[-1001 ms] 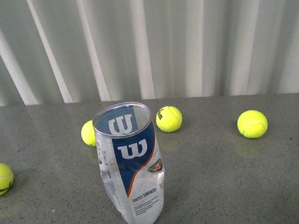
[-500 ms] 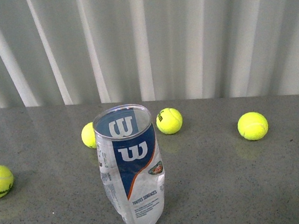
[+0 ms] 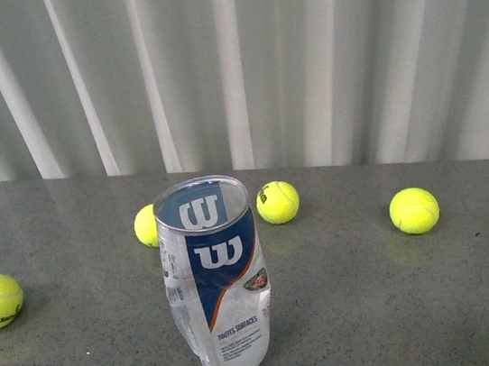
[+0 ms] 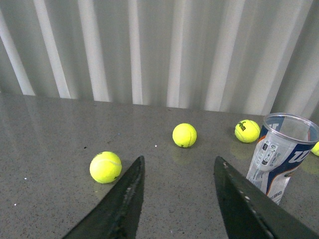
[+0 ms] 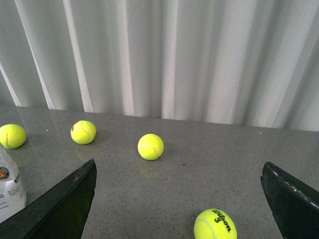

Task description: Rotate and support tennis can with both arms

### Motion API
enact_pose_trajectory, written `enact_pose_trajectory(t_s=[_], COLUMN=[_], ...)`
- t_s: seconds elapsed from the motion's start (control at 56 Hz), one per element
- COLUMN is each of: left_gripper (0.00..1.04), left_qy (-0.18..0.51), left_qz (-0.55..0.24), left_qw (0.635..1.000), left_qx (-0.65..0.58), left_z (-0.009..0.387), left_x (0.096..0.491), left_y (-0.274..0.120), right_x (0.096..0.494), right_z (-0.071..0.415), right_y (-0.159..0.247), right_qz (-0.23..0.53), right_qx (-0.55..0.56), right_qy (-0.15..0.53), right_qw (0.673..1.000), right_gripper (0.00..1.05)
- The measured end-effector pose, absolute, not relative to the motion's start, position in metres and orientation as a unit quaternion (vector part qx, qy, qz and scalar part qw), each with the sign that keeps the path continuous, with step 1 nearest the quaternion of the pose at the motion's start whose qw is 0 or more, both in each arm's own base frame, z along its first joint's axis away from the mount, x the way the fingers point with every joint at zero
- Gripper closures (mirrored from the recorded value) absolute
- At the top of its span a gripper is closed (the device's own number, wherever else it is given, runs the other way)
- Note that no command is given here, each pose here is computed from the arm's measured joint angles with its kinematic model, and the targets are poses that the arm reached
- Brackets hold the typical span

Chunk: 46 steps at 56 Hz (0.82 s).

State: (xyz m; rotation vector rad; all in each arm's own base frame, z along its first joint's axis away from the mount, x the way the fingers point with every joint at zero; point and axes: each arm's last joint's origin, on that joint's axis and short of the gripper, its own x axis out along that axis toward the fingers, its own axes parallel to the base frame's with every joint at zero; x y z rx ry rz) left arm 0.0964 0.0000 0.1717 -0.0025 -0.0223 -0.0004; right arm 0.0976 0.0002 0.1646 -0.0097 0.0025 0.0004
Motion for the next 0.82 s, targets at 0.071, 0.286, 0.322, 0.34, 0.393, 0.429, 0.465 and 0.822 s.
enact_pose_trajectory(t_s=[0.071, 0.286, 0.322, 0.34, 0.393, 0.429, 0.465, 0.822], left_gripper=[0.38, 0.05, 0.07, 0.08, 0.07, 0.07, 0.07, 0.07], left_qy=[-0.011, -0.011, -0.011, -0.011, -0.011, -0.011, -0.011, -0.011], left_qz=[0.000, 0.000, 0.000, 0.000, 0.000, 0.000, 0.000, 0.000], left_qw=[1.000, 1.000, 1.000, 1.000, 1.000, 1.000, 1.000, 1.000], left_qx=[-0.001, -0.001, -0.001, -0.001, -0.001, -0.001, -0.001, -0.001], left_z=[0.1717, 0.1717, 0.1717, 0.1717, 0.1717, 0.1717, 0.1717, 0.1717], left_x=[0.0964, 0.0964, 0.0964, 0.0964, 0.0964, 0.0964, 0.0964, 0.0964], left_y=[0.0000, 0.0000, 0.0000, 0.0000, 0.0000, 0.0000, 0.0000, 0.0000], right_x=[0.0976, 0.0976, 0.0976, 0.0976, 0.0976, 0.0976, 0.0976, 0.0976], right_z=[0.1646, 0.1646, 0.1646, 0.1646, 0.1646, 0.1646, 0.1646, 0.1646], right_y=[0.0002, 0.0002, 0.0002, 0.0002, 0.0002, 0.0002, 0.0002, 0.0002], right_qz=[0.000, 0.000, 0.000, 0.000, 0.000, 0.000, 0.000, 0.000], right_qx=[-0.005, -0.005, -0.005, -0.005, -0.005, -0.005, -0.005, -0.005], right_qy=[0.001, 0.001, 0.001, 0.001, 0.001, 0.001, 0.001, 0.001], right_qw=[1.000, 1.000, 1.000, 1.000, 1.000, 1.000, 1.000, 1.000], right_gripper=[0.07, 0.07, 0.07, 0.07, 0.07, 0.07, 0.07, 0.07])
